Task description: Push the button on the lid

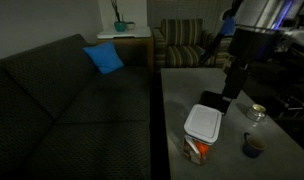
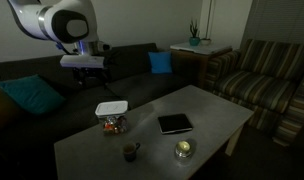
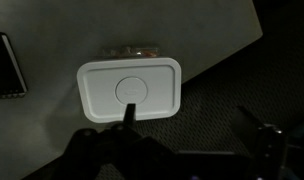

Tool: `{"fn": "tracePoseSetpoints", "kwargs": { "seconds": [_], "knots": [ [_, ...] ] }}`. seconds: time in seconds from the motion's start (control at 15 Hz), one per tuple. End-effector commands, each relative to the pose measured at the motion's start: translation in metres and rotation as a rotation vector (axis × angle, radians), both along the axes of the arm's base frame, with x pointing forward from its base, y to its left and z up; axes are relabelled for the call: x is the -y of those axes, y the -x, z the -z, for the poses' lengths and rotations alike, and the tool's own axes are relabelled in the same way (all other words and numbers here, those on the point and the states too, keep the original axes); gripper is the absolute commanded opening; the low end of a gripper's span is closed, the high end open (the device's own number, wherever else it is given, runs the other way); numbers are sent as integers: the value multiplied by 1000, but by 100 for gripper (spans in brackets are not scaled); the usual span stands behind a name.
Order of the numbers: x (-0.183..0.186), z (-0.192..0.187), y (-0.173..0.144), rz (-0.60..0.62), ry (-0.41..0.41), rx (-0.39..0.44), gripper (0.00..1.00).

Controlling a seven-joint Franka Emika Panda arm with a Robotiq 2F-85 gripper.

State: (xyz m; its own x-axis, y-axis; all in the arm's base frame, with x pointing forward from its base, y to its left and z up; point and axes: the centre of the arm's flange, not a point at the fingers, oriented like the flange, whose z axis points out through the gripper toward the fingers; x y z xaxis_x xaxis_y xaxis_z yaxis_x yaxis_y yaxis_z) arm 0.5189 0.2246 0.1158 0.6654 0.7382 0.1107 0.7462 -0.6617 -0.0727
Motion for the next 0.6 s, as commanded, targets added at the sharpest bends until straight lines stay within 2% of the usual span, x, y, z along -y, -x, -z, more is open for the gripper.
{"fn": "tracePoseSetpoints", "kwargs": {
  "seconds": [0.0,0.4,0.47,0.53],
  "knots": [
    [-8,39,-22,27,8,15,69],
    [-22,69,-37,107,-14,81,27],
    [-16,59,-28,91,-25,48,44],
    [-17,63,-30,99,-23,54,38]
  ]
}}
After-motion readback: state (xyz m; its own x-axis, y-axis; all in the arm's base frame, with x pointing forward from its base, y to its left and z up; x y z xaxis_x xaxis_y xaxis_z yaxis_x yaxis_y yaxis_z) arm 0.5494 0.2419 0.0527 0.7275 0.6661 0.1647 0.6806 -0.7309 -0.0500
